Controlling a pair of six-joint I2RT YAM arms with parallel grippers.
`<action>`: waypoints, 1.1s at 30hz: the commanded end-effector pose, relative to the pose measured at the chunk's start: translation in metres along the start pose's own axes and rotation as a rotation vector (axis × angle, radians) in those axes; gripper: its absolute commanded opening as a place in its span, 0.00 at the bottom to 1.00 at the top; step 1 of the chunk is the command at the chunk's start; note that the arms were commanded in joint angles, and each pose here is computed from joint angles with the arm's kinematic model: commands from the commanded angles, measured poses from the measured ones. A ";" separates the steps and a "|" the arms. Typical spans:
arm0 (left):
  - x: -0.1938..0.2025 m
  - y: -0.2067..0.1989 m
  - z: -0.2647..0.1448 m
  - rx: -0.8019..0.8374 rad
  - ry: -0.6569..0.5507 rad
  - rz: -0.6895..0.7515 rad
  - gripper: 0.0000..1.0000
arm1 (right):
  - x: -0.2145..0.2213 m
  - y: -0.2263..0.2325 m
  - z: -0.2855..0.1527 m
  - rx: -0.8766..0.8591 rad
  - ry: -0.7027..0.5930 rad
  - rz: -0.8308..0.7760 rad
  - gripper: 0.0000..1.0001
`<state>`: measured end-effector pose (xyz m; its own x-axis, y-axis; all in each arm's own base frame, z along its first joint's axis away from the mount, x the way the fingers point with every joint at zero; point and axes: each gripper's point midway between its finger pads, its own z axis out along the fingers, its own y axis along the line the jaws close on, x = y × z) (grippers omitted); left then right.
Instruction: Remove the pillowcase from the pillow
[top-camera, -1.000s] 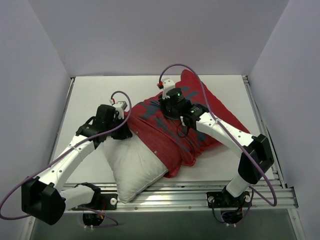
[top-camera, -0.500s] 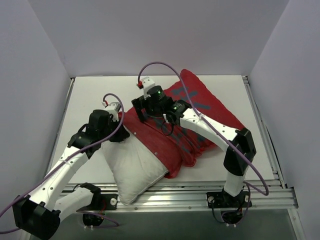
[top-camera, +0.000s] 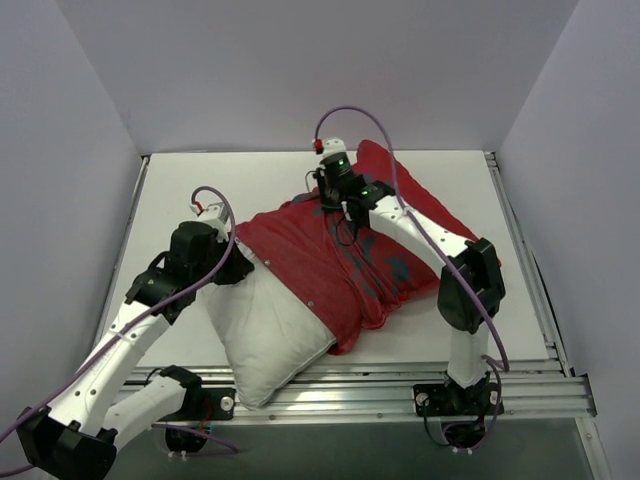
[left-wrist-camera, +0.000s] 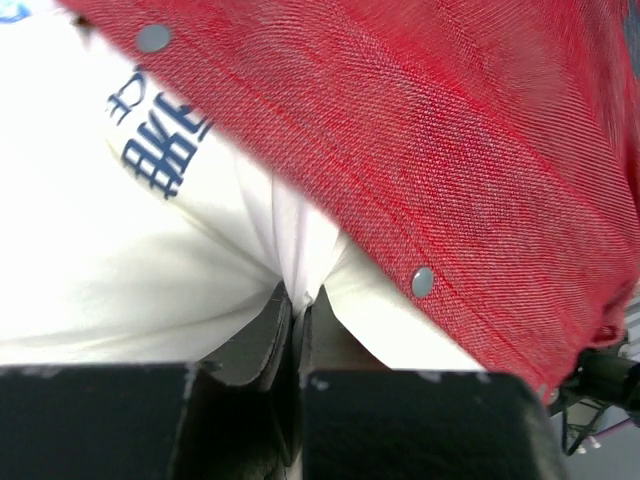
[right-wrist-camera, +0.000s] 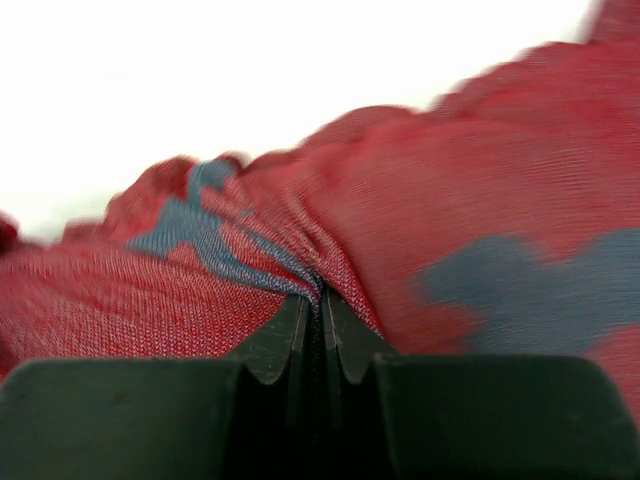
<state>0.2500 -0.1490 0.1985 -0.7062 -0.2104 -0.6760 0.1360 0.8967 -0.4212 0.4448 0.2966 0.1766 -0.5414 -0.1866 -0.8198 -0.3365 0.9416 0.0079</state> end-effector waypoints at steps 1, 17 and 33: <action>0.012 0.036 -0.040 -0.204 0.035 -0.025 0.02 | -0.019 -0.171 -0.032 0.448 -0.010 0.175 0.00; -0.015 0.039 -0.090 -0.262 -0.088 -0.051 0.02 | -0.078 -0.276 -0.093 0.505 -0.211 0.465 0.00; -0.101 0.039 -0.001 -0.331 -0.241 -0.114 0.02 | 0.023 -0.056 -0.166 0.063 -0.114 0.268 0.75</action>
<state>0.2830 -0.1042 0.2138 -0.6692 -0.2947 -0.6822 -0.1325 0.9506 -0.2806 0.3387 0.2092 0.2631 -0.5183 0.0899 -0.8505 -0.2176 0.9479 0.2328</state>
